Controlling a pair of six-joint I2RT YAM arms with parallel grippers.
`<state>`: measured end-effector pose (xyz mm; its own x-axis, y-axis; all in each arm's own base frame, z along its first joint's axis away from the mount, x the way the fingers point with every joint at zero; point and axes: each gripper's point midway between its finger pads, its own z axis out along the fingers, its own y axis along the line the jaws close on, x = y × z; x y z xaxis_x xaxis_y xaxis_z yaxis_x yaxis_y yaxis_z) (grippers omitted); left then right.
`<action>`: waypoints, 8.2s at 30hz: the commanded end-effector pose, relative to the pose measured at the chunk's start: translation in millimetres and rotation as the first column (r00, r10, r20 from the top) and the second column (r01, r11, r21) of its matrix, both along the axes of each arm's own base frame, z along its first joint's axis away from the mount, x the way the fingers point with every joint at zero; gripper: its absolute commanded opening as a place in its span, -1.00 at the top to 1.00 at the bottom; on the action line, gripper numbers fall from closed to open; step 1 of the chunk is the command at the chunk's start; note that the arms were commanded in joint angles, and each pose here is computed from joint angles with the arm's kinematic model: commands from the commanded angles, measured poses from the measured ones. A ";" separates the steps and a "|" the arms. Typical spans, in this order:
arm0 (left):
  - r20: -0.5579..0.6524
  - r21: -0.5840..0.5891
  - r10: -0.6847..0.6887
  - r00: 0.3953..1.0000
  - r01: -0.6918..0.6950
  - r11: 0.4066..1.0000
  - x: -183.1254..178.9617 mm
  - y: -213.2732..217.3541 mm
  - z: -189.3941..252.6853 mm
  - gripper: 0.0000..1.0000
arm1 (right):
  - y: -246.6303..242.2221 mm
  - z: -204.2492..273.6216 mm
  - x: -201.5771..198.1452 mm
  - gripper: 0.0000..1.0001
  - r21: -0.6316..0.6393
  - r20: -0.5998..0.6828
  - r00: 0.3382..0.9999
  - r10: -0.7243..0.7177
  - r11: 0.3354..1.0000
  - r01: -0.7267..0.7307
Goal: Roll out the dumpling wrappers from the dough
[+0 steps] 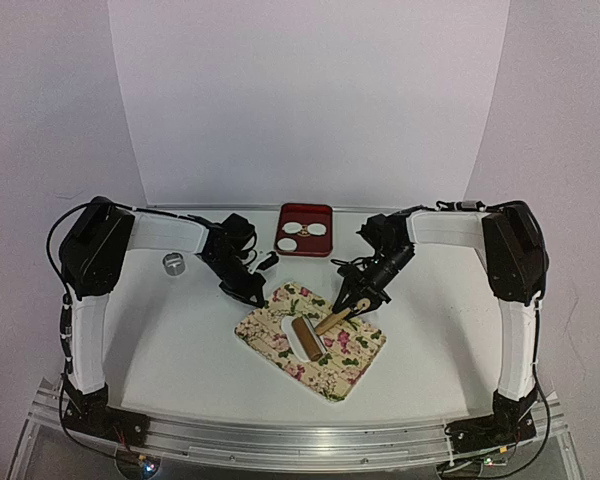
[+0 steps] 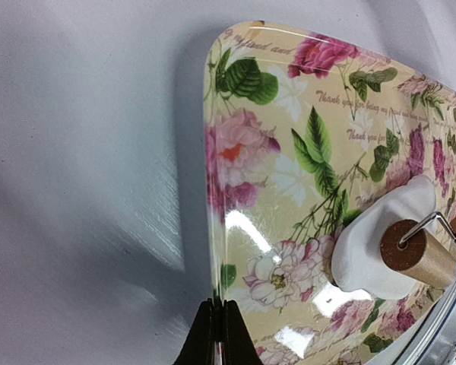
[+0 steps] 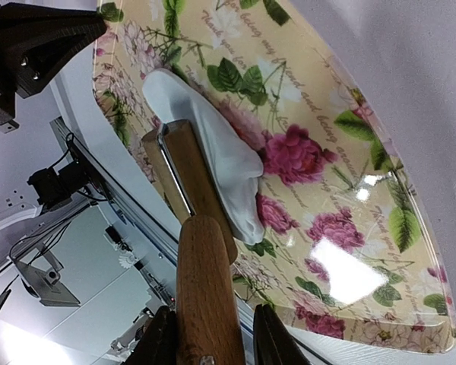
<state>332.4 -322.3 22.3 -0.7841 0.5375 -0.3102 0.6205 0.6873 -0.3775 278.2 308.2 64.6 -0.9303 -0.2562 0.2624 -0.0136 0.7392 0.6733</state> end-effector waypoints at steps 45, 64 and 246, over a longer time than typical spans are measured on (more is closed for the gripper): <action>-0.029 0.083 -0.029 0.999 0.031 0.996 -16.9 22.0 -13.6 1.00 | -143.2 -105.2 -1.8 1.00 -0.722 0.083 0.993 0.081 0.691 0.004; -0.033 0.086 0.002 0.999 0.000 0.996 -20.3 25.8 -14.2 1.00 | -117.8 -103.9 -16.0 1.00 -0.664 0.065 0.991 0.116 0.746 -0.044; -0.045 0.183 0.386 0.921 -0.372 0.910 -75.5 -2.8 -24.8 1.00 | -123.6 -103.4 -44.9 1.00 -0.512 0.011 0.959 -0.282 0.822 0.247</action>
